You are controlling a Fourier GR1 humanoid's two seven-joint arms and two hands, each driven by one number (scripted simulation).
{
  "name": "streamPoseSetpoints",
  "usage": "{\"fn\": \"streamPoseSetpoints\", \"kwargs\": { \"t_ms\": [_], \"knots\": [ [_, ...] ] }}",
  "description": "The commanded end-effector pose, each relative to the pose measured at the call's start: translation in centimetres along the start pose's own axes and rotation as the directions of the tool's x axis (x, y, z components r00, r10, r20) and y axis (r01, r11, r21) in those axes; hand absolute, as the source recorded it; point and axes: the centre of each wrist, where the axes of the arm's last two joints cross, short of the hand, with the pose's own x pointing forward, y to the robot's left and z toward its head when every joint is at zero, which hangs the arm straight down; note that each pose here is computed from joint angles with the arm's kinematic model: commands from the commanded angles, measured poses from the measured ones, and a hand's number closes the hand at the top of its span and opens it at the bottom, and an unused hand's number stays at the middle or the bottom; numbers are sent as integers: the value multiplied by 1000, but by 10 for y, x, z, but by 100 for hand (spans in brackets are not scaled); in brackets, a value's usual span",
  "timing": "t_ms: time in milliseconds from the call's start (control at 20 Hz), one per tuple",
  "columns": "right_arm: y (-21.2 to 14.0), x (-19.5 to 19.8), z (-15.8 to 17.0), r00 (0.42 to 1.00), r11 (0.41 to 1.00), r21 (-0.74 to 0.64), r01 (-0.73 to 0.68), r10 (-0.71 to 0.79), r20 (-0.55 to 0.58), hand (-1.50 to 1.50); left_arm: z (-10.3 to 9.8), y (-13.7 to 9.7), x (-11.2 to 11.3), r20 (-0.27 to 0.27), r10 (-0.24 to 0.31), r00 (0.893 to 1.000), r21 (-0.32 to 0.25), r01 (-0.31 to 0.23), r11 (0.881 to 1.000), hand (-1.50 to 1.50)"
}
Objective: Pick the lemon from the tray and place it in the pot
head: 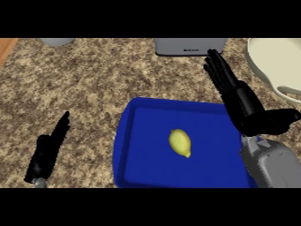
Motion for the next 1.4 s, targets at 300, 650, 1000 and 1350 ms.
{"fn": "streamPoseSetpoints", "kwargs": {
  "t_ms": [300,650,1000,1350],
  "knots": [
    [-10,137,-25,669,798,287,-530,185,720,150,-23,-2,84,350,161,923,11,-176,984,0],
    [-59,91,-18,524,712,411,-570,-70,849,-150,-28,8,121,493,254,832,-18,-283,959,0],
    [-102,56,1,368,534,287,-795,49,929,-150,-35,17,138,489,268,830,-24,-294,956,0],
    [-101,19,20,226,283,168,-944,186,956,-150,-34,26,132,486,262,833,-10,-295,956,0]
  ]
}}
